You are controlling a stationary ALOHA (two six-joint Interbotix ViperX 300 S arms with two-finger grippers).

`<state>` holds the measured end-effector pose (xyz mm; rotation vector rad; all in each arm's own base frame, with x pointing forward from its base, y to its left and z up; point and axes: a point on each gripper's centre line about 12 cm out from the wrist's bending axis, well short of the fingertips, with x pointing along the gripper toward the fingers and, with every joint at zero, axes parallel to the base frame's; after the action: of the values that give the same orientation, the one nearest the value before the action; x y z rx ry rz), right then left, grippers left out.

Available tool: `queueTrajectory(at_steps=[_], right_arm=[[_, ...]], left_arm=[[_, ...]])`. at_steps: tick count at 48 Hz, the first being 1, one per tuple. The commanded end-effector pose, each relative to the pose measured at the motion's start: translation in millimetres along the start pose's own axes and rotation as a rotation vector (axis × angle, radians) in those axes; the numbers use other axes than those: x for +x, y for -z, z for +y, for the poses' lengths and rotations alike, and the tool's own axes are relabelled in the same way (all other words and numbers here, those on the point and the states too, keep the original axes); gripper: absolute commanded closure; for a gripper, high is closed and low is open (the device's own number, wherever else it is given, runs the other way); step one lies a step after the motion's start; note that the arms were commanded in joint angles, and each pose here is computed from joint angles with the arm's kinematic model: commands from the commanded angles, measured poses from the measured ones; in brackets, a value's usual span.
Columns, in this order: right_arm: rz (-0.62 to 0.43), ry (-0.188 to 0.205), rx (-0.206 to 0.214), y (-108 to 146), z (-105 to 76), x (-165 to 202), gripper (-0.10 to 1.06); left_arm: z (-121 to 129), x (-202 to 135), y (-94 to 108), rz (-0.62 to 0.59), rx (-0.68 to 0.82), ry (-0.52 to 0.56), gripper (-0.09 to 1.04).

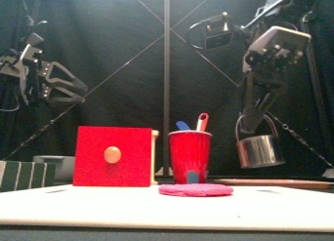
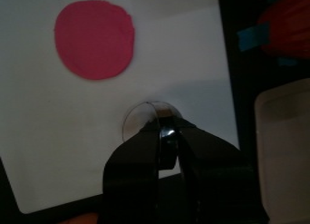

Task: Get the cutter from the drawer then cut the dough then place the extra dough in the bowl
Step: Shut the drawer

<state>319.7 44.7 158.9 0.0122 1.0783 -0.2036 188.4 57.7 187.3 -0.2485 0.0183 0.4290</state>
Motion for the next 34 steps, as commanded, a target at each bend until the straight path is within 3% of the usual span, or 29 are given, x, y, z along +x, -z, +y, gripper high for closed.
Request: queueTrajectory(at_steps=[1,5,16,21,27,34], right_arm=[[-0.024,-0.01,0.018,-3,-1.0,-5,0.46],[-0.025,-0.006,0.026,-4,-0.3,-4,0.42],[-0.034,0.002,0.0,-5,2.4,-6,0.17],[-0.05,0.01,-0.007,-11,1.8,-10,0.15],[-0.115,0.038,-0.049,-30,-0.6,-18,0.15],[-0.21,0.044,-0.098,-56,3.0,-24,0.15]], left_arm=[[-3,5,-6,-0.005,-0.01,0.003,0.12],[-3,5,-4,0.016,-0.017,0.001,0.12],[-2,7,-4,0.033,-0.027,-0.007,0.12],[0,7,-3,0.038,-0.039,-0.021,0.12],[4,10,-6,0.042,-0.063,-0.056,0.12],[18,26,-7,0.134,-0.112,-0.147,0.12]])
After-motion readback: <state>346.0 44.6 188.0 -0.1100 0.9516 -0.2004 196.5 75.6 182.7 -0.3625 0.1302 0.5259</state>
